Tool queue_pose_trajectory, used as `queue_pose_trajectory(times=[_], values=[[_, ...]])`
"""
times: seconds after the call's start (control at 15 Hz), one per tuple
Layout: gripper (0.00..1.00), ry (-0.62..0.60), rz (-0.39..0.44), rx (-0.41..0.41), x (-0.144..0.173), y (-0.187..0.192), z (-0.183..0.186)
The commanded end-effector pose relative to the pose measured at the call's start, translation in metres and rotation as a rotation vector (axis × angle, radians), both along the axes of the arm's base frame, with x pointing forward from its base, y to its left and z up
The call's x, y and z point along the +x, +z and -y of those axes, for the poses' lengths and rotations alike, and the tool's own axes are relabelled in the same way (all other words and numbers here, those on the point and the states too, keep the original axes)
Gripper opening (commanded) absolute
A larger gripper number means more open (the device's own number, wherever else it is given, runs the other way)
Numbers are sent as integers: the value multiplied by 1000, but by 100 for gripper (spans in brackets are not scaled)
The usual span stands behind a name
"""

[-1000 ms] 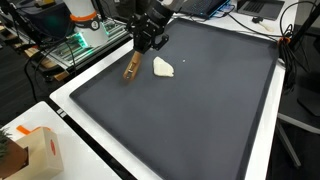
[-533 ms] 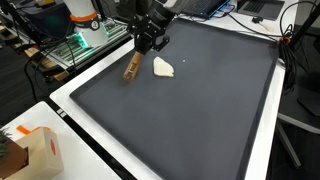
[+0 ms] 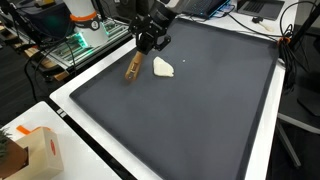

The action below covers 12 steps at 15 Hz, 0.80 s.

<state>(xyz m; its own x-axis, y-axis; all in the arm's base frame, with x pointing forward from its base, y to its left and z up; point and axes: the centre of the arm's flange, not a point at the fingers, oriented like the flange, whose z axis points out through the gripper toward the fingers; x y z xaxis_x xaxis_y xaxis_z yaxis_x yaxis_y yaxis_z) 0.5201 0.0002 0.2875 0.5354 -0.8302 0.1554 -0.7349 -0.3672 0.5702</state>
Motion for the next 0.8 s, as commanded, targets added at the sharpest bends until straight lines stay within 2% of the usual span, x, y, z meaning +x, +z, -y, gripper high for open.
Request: queue_pose_trajectory(times=[0.0, 0.73], values=[[21, 50, -20, -5, 4, 4, 1], [21, 167, -28, 46, 8, 9, 4]])
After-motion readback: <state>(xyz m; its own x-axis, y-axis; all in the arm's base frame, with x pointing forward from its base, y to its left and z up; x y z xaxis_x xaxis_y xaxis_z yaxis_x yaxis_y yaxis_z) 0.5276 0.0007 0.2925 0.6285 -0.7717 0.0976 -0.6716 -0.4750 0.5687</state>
